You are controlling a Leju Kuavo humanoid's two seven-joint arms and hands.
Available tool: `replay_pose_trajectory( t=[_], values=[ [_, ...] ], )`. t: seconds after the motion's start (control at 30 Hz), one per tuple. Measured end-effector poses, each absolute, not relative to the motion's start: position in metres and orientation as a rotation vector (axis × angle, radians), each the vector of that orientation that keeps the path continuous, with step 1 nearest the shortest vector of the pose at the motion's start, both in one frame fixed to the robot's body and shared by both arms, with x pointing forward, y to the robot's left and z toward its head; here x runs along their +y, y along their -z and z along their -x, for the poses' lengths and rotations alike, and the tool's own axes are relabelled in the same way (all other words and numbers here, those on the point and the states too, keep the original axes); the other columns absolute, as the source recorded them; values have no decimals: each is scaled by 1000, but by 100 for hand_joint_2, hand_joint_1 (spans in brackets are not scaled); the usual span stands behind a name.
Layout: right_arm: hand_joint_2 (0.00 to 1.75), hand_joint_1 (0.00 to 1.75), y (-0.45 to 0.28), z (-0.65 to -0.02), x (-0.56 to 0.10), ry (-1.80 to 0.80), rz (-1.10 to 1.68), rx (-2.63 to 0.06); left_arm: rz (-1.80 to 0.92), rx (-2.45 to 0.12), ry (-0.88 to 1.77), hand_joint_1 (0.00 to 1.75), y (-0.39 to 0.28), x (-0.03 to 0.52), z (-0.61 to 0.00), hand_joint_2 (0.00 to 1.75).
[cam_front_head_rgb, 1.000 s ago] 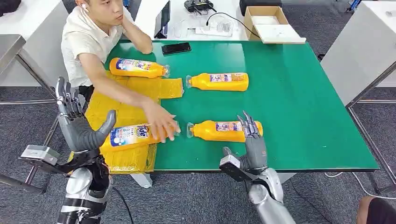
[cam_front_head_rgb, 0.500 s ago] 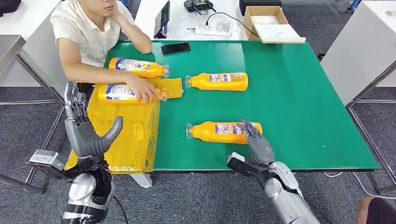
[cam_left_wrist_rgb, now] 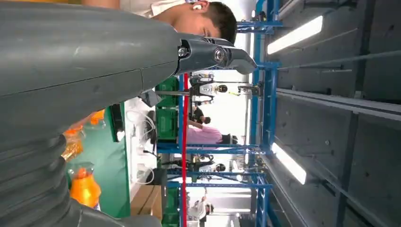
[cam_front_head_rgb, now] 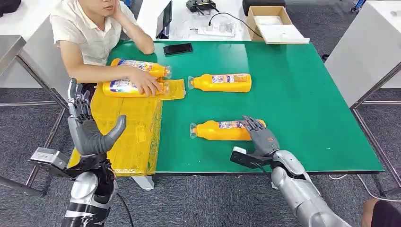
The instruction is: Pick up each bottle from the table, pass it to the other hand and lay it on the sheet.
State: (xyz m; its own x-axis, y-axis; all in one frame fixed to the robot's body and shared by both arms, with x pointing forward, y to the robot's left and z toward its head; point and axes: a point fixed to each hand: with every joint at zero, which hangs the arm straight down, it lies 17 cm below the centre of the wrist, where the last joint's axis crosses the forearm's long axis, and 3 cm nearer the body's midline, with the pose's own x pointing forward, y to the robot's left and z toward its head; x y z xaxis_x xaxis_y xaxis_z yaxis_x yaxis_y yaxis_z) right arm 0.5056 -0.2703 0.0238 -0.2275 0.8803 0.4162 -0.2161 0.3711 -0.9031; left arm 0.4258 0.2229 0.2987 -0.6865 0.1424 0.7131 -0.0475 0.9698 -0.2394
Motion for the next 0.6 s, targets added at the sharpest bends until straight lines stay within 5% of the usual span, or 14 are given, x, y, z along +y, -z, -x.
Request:
replay_pose_trajectory(
  t=[0.6],
  values=[
    [175,0,-29,-520,-259,-1251,689,-1417,122,-2282,-311,0,-295,218,-431,175]
  ],
)
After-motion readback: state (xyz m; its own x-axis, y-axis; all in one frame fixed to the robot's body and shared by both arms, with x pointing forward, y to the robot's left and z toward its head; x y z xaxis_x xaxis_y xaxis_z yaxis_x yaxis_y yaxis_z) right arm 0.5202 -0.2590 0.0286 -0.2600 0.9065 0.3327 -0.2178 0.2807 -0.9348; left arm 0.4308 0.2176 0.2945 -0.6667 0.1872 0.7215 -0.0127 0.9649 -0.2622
